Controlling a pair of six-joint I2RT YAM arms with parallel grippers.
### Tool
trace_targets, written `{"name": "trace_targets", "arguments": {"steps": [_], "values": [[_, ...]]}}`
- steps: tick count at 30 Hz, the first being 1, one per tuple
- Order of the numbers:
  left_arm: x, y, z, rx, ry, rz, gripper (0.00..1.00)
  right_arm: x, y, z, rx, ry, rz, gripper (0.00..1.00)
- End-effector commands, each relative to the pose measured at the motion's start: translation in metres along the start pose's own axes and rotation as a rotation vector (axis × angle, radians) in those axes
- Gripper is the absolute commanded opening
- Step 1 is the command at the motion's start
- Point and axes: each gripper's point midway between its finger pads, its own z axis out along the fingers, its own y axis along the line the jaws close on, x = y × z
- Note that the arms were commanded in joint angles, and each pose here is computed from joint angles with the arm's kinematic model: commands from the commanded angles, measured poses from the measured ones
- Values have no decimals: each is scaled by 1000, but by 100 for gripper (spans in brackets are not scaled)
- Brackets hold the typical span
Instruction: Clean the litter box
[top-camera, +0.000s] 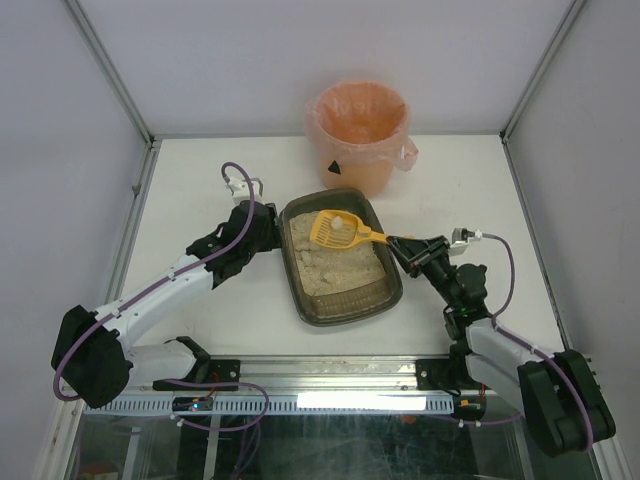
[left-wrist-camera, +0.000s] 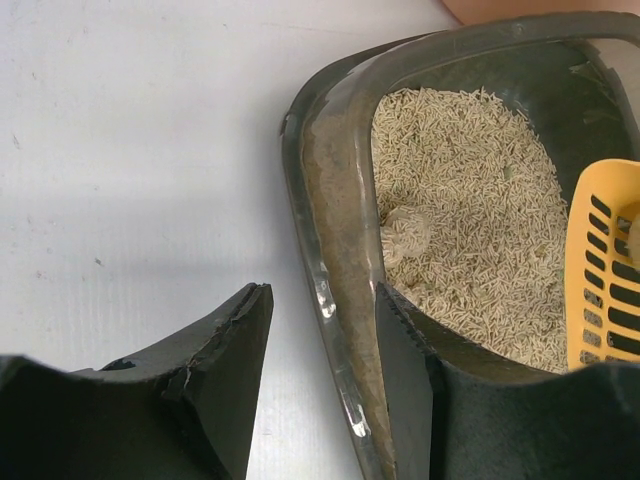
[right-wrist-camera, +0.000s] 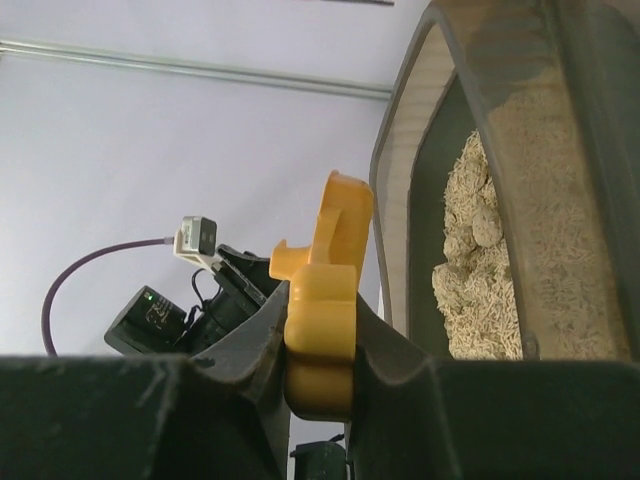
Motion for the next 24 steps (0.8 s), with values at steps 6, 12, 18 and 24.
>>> {"name": "trace_targets", "arguments": {"steps": [6,12,18,24], "values": [[-22,-3,-7,26,-81,-34,48,-12,42,-3,-95,-46,-59,0],[-26,-4,-10,35,-88,-36,48,-16,74,-1,-99,-45,-77,0],[-28,-3,-11,26,-91,-41,51,-30,111,11,-60,-75,-80,0],[-28,-2,-14,27,-95,-54,51,-48,155,35,-84,-92,-82,0]]}}
